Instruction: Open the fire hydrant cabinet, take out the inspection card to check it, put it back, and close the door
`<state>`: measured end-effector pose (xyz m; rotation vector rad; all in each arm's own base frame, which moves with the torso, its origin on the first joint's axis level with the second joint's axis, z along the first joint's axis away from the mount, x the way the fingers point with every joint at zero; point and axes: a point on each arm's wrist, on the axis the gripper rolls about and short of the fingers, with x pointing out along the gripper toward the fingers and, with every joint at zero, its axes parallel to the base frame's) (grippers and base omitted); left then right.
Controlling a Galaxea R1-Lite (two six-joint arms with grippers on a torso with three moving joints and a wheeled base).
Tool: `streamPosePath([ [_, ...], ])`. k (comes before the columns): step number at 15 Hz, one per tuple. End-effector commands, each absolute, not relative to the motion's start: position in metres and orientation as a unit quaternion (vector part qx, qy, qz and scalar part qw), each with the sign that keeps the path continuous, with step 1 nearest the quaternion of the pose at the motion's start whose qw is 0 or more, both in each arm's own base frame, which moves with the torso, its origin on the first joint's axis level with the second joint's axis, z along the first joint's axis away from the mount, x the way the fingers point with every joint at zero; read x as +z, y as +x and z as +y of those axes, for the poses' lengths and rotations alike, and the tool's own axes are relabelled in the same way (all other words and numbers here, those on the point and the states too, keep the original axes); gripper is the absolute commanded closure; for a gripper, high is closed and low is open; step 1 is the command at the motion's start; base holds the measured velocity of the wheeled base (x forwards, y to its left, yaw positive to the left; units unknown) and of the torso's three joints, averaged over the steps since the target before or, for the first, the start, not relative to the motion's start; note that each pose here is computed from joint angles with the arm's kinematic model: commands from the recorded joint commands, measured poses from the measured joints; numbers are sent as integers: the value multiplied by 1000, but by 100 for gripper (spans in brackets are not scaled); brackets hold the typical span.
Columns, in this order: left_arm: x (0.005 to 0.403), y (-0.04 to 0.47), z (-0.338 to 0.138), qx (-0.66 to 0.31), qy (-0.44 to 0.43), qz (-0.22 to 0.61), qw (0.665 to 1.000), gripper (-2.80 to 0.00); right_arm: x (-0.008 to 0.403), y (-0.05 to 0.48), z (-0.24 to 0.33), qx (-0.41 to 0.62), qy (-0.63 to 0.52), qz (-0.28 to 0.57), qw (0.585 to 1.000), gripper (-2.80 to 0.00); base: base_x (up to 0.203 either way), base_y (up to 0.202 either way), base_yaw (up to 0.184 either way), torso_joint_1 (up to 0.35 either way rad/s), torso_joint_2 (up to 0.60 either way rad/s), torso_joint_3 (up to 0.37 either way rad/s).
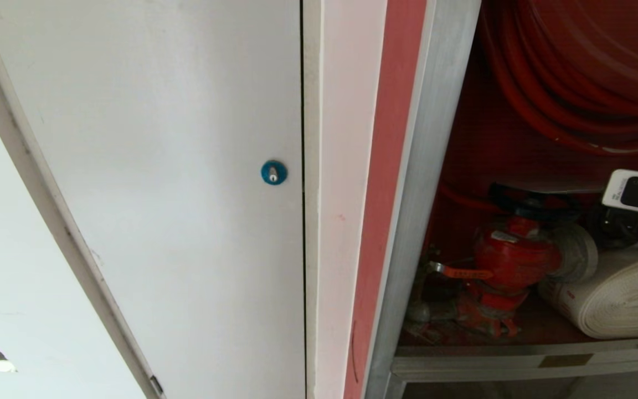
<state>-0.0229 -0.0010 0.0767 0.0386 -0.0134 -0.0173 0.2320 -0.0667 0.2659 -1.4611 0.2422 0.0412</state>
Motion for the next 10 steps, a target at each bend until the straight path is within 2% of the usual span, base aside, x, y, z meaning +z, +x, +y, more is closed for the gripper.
streamPosePath([
  [1,75,-22,-1,-8,19,-4,1000,0,265,235,-65,22,-669,111,735,0,0,0,0,0,0,0],
  [10,75,-22,-1,-8,19,-3,1000,0,264,241,-61,23,-670,112,733,0,0,0,0,0,0,0],
])
